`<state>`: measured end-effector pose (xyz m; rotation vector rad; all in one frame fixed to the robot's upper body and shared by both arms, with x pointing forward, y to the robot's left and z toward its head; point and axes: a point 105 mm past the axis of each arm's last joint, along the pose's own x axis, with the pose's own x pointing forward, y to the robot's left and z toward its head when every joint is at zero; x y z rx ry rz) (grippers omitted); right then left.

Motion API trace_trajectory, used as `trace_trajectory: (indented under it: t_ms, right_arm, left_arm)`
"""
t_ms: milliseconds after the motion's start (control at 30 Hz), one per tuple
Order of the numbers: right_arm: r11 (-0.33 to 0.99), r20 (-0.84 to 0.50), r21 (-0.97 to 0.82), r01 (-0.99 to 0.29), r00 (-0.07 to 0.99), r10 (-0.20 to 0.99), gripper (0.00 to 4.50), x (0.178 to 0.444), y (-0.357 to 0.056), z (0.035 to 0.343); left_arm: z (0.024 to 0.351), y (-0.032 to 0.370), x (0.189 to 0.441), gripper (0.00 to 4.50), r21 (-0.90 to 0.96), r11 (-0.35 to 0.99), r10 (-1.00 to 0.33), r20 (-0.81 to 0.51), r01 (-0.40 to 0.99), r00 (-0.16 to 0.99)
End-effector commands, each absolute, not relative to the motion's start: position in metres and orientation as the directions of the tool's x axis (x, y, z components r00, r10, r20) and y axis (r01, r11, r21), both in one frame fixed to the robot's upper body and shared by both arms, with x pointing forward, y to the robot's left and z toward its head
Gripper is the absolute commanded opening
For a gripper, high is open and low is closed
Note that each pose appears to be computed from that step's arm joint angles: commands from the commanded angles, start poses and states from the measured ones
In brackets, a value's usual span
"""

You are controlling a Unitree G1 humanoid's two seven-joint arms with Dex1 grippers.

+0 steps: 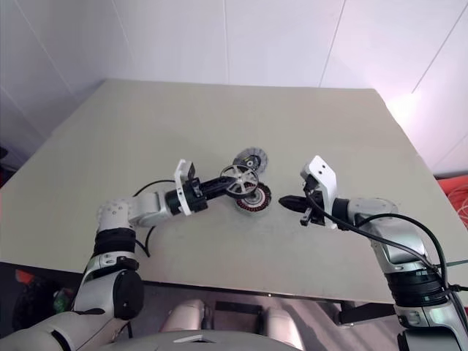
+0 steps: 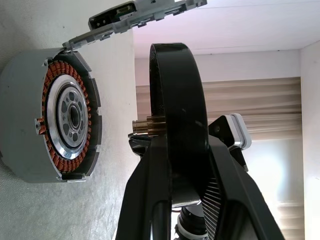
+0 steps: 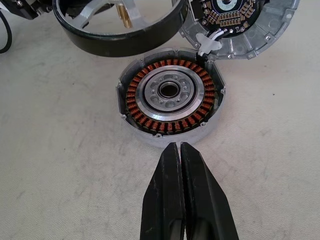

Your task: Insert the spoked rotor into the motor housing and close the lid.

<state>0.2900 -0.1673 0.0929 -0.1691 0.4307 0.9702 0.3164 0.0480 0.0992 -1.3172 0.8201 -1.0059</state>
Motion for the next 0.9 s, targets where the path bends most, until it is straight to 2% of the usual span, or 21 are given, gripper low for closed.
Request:
trace_trajectory:
  t_ms: [33, 367, 900]
  right_arm:
    - [0.55, -0.387, 0.003, -0.835, 0.506, 0.771, 0.0, 0.291, -0.165, 0.11]
    - [0.565, -0.374, -0.009, -0.825, 0.527, 0.763, 0.0, 0.294, -0.166, 0.112]
    - [0.569, -0.363, -0.012, -0.822, 0.534, 0.764, 0.0, 0.295, -0.165, 0.111]
  left_arm:
    - [0.108, 0.036, 0.321, 0.42, -0.988, -0.043, -0.932, 0.092, 0.146, 0.35]
    - [0.099, 0.027, 0.331, 0.42, -0.991, 0.008, -0.93, 0.042, 0.134, 0.365]
    - [0.079, 0.018, 0.327, 0.42, -0.993, 0.069, -0.942, -0.032, 0.1, 0.334]
